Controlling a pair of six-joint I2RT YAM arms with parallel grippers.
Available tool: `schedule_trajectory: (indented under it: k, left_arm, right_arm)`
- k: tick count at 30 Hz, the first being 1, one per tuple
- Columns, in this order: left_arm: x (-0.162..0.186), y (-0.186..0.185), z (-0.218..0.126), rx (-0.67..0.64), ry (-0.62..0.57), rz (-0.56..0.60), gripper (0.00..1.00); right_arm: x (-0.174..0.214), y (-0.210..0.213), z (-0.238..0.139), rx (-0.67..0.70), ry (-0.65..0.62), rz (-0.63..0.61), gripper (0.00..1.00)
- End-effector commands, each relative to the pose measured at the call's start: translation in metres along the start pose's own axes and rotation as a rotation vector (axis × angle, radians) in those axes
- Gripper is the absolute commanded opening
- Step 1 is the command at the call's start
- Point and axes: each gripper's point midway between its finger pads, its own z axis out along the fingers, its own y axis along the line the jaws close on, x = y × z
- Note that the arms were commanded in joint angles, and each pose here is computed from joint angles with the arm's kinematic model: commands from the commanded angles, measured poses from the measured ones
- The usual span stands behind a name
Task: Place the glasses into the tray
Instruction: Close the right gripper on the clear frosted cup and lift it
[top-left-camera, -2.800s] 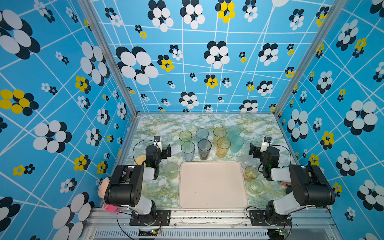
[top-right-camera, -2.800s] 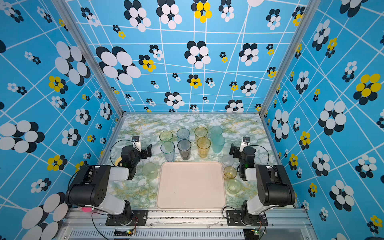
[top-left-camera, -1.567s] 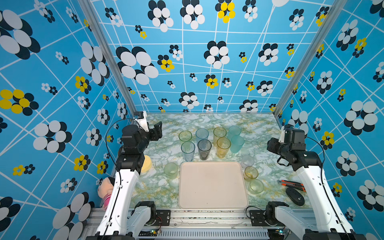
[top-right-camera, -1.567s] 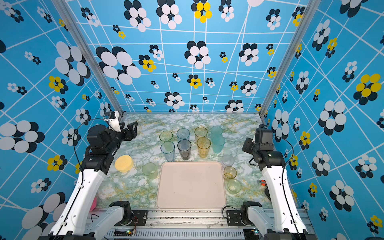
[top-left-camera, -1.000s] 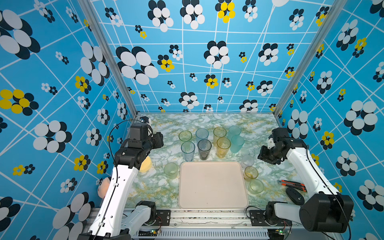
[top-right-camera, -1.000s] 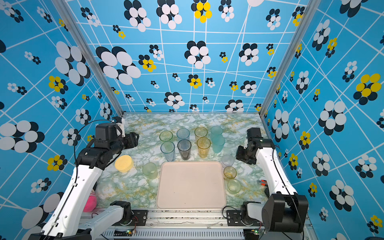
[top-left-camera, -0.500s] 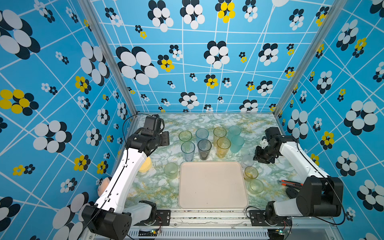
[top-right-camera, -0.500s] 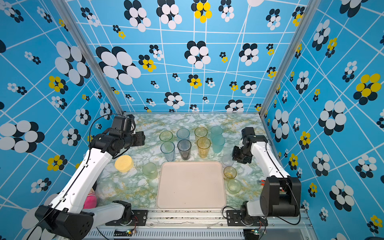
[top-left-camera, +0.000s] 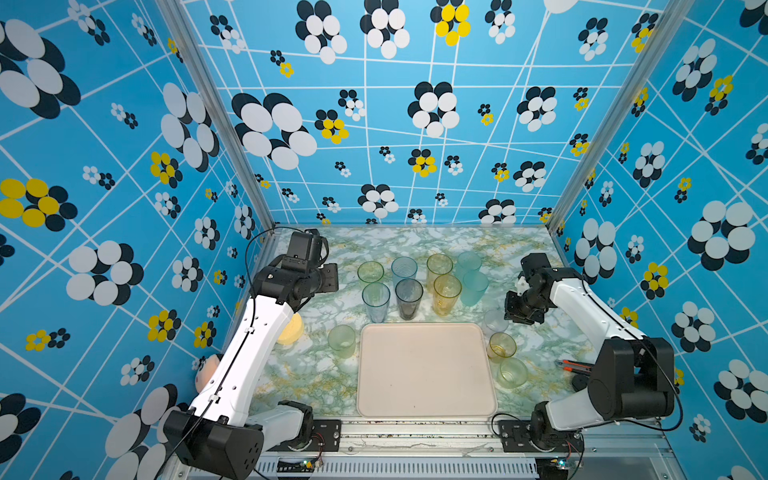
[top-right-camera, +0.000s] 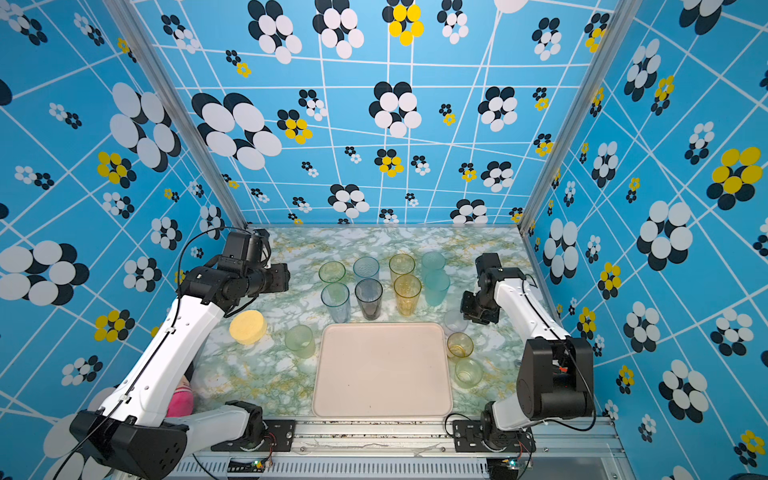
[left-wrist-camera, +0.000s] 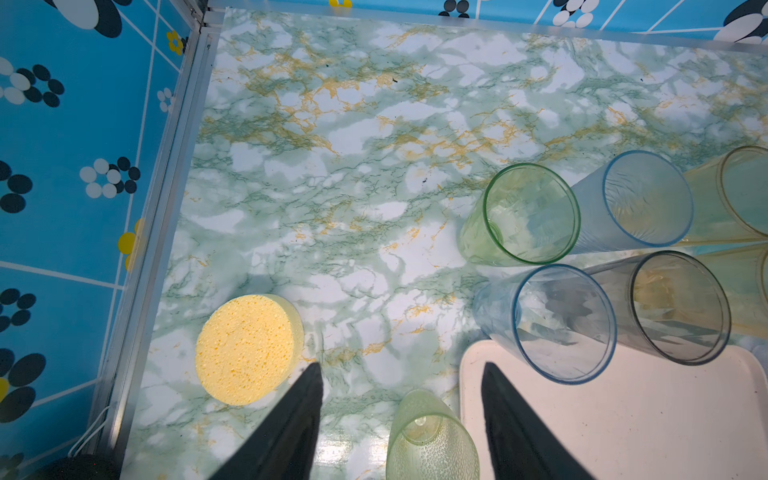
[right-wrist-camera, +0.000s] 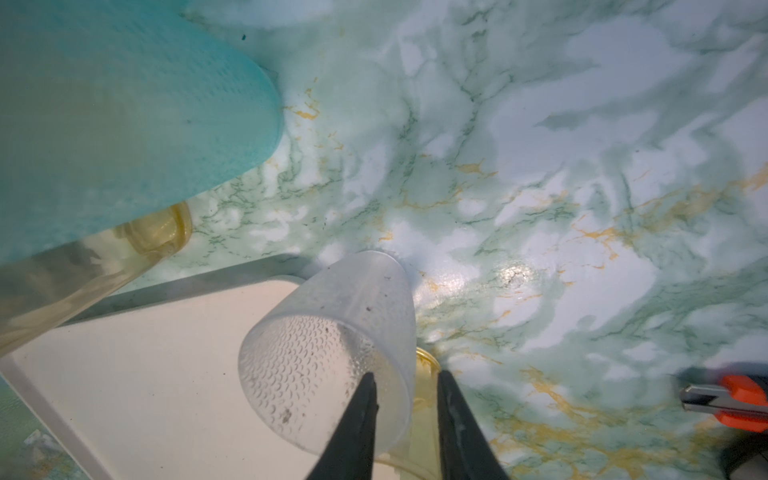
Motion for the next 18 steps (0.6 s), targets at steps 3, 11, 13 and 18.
schedule_trajectory:
  k: [3,11,13,18]
  left_arm:
    - [-0.002,-0.005,0.0,0.015,0.011,0.021,0.62]
    - [-0.005,-0.005,0.001,0.011,0.012,0.029,0.61]
    - [-0.005,-0.005,0.0,0.009,0.014,0.031,0.61]
    - [-0.008,-0.005,-0.002,0.011,0.008,0.035,0.61]
  right_arm:
    - [-0.009,0.003,0.006,0.018,-0.01,-0.008,0.23]
    - [-0.011,0.006,0.016,0.016,0.004,-0.028,0.07]
    - [-0.012,0.007,0.015,0.017,-0.006,-0.038,0.05]
    - [-0.023,0.011,-0.011,0.025,-0.131,-0.067,0.04]
